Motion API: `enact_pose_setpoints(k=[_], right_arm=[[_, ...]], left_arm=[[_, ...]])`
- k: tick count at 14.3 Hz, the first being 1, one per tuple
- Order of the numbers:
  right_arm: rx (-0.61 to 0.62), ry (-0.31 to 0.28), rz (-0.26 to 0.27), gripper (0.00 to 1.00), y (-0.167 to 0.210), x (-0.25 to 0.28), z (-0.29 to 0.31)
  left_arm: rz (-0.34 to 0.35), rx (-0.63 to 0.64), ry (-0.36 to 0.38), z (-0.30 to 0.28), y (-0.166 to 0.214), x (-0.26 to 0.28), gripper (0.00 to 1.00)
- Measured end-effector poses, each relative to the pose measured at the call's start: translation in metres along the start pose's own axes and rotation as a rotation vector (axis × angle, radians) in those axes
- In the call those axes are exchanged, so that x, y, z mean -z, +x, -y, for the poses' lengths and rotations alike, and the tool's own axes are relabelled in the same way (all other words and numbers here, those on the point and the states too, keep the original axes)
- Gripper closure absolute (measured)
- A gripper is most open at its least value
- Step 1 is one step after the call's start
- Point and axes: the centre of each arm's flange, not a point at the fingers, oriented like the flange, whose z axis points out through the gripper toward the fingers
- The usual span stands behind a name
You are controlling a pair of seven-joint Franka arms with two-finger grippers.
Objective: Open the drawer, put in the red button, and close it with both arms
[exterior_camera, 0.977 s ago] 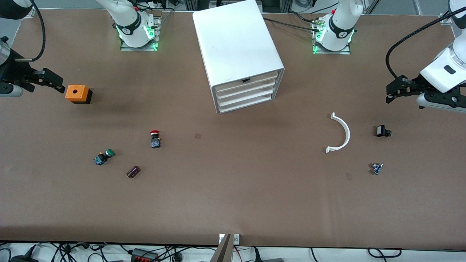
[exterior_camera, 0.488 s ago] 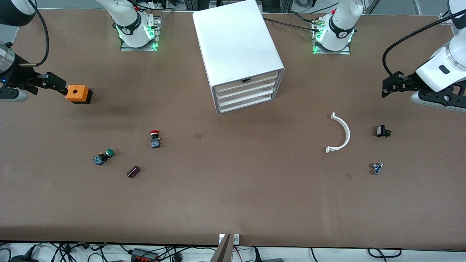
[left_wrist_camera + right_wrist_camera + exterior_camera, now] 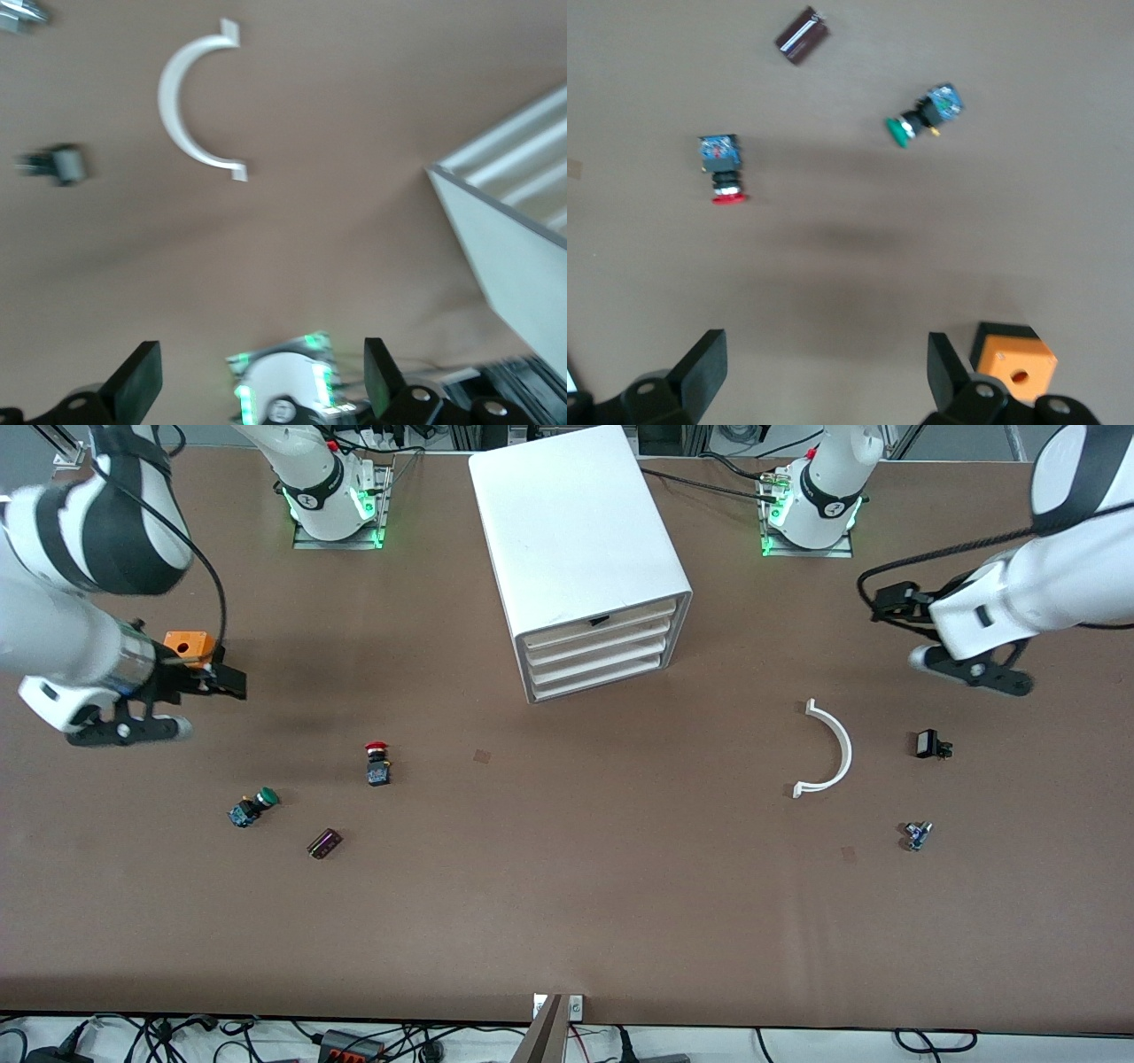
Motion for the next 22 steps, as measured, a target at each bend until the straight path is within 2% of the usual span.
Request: enact_pose_setpoints(k=[2,4,7,9,13,14,15,18,20,22], right_arm=[[0.045,-0.007,0.028,0.0,0.023,-0.024,0.028],[0.084,-0.014,0.033,0.0,0.042,-0.053,0.054],[0.132,-0.025,0.032,0.0,0.061,-0.097,0.088],[0.157,-0.031,0.04,0.0,0.069,-0.122,0.107],[0.181,-0.035,0.036,0.0,0.082,-0.169,0.124],[0.184,-0.035,0.036,0.0,0.085,-0.181,0.126],[0.186,-0.036,0.041,0.0,0.087,-0.191,0.128],[0.191,-0.039,0.067,0.0,0.088,-0.214,0.131],[0.192,-0.04,0.084,0.0,0.087,-0.225,0.131],[0.192,-0.041,0.092,0.0,0.087,-0.232,0.131]], left_arm=[[0.066,-0.028,-0.195,-0.01,0.029,-0.037,0.0],[0.077,-0.071,-0.365,-0.015,0.062,-0.071,0.0],[-0.011,-0.176,-0.634,-0.02,0.093,-0.121,0.0],[-0.051,-0.251,-0.766,-0.025,0.1,-0.168,0.0],[-0.038,-0.301,-0.941,-0.049,0.12,-0.25,0.04],[-0.03,-0.315,-0.969,-0.057,0.124,-0.267,0.08],[-0.023,-0.335,-0.989,-0.065,0.127,-0.281,0.13],[-0.014,-0.406,-1.02,-0.086,0.128,-0.301,0.19],[-0.051,-0.464,-1.04,-0.095,0.127,-0.309,0.22],[-0.088,-0.482,-1.049,-0.108,0.126,-0.323,0.33]])
